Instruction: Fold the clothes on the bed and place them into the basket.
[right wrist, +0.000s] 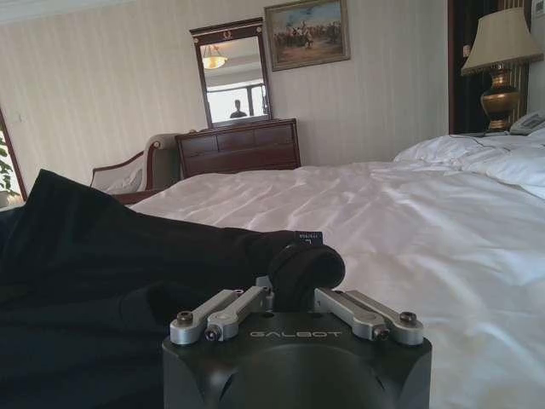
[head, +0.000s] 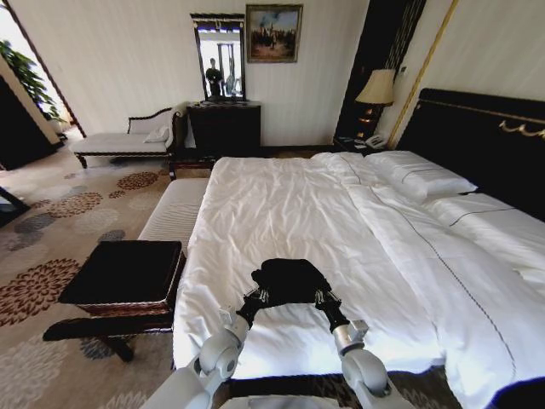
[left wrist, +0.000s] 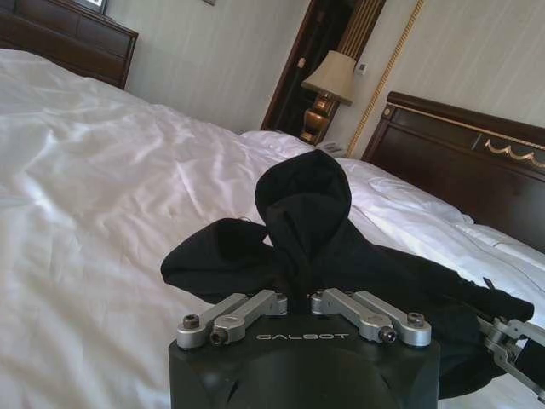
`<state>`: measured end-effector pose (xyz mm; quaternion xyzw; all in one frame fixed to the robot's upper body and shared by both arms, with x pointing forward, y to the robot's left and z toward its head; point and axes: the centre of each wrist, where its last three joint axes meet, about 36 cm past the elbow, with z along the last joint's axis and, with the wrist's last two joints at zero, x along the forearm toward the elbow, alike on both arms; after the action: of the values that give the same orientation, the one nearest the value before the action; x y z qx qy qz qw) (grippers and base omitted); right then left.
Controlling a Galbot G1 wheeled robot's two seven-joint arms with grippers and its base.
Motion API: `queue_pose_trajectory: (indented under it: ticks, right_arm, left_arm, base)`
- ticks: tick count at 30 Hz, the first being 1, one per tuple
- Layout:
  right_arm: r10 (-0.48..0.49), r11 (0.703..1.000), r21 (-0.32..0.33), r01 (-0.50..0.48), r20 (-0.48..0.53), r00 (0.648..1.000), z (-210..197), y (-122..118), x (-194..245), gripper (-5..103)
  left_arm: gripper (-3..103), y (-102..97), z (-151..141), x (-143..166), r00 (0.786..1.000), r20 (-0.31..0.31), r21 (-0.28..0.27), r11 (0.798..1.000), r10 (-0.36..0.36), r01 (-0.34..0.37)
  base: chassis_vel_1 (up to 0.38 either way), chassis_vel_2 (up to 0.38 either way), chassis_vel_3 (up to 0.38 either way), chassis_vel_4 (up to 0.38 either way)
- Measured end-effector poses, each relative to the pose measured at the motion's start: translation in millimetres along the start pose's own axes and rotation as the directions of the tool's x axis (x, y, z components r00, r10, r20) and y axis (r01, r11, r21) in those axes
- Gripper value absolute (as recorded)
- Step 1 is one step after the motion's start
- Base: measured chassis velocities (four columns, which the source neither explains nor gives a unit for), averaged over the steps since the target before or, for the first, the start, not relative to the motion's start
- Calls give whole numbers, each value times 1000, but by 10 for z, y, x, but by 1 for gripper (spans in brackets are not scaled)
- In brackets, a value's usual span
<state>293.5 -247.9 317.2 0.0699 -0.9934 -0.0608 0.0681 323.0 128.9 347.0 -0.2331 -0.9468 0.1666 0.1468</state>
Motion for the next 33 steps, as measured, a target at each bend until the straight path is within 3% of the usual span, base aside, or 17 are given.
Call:
queue_pose_trajectory:
  ticks: [33]
  right_arm:
    - [-6, 1000, -1, 6, 4, 1000, -20, 142, -38, 7]
  left_arm:
    - [7, 68, -47, 274, 1000, 0, -7, 1000, -25, 25]
  base:
    - [94, 96, -95, -100]
